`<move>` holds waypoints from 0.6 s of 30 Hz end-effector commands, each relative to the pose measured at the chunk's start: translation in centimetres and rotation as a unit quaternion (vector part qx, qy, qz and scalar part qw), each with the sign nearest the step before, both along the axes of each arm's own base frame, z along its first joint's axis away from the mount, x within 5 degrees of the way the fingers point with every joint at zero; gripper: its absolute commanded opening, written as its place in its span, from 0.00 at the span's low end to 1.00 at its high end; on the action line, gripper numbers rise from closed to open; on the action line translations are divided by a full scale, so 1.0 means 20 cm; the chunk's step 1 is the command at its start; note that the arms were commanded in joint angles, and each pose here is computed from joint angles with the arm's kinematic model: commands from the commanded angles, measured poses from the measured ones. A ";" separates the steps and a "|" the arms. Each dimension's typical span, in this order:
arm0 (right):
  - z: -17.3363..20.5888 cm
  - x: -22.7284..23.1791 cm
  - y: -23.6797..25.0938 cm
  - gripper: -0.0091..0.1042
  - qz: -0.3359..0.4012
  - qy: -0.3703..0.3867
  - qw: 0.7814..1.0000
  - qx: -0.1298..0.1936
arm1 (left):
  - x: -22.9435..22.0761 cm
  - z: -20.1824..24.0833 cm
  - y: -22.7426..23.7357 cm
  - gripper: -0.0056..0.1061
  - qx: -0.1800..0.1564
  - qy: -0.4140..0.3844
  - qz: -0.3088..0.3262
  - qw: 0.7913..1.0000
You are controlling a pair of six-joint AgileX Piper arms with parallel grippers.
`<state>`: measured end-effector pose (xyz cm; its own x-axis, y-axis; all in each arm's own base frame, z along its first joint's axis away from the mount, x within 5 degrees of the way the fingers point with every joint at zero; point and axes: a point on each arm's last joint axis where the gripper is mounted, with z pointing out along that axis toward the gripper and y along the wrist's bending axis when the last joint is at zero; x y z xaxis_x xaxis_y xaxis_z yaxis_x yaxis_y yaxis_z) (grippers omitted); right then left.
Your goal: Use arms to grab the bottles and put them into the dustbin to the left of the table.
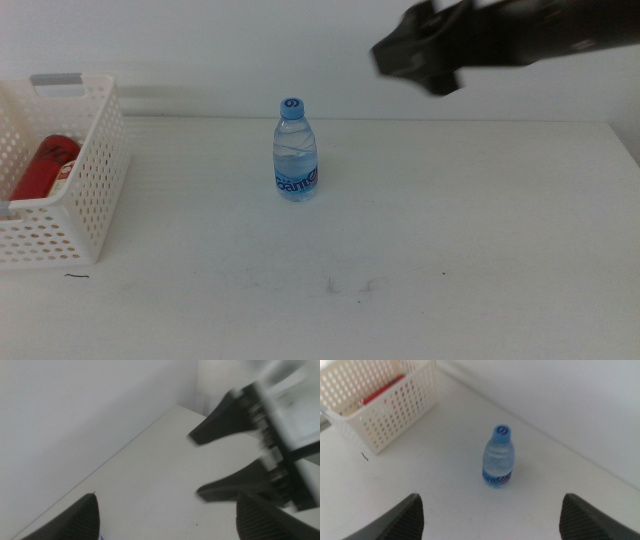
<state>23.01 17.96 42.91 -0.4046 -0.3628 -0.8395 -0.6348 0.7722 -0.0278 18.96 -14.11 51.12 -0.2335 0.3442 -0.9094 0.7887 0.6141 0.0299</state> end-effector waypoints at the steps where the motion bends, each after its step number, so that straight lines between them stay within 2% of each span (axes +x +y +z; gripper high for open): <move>1: 0.04 -0.04 -0.05 0.86 -0.006 -0.011 1.000 -0.005 | -0.01 0.01 0.00 0.89 -0.010 -0.004 0.002 1.000; 9: 0.06 -0.06 -0.05 0.86 -0.003 -0.014 1.000 0.013 | -0.01 0.02 0.00 0.89 -0.009 -0.005 0.003 1.000; 10: 0.06 -0.06 -0.05 0.86 -0.003 -0.014 1.000 0.013 | 0.01 0.02 0.02 0.89 0.003 -0.025 0.022 0.999; 13: 0.06 -0.06 -0.05 0.86 -0.003 -0.014 1.000 0.013 | 0.04 0.00 0.05 0.89 0.001 -0.042 0.074 0.996; 16: 0.06 -0.06 -0.05 0.86 -0.003 -0.013 1.000 0.012 | 0.08 -0.19 0.08 0.89 -0.015 -0.047 0.132 0.990; 18: 0.06 -0.06 -0.05 0.86 -0.003 -0.013 1.000 0.012 | 0.11 -0.39 0.10 0.89 -0.021 -0.094 0.162 0.982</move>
<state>21.98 17.17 43.96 -0.3910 -0.3406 -0.8550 -0.6309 0.7756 -0.0205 20.94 -12.32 45.67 -0.1810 0.2554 -0.9497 0.5707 0.8137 0.1101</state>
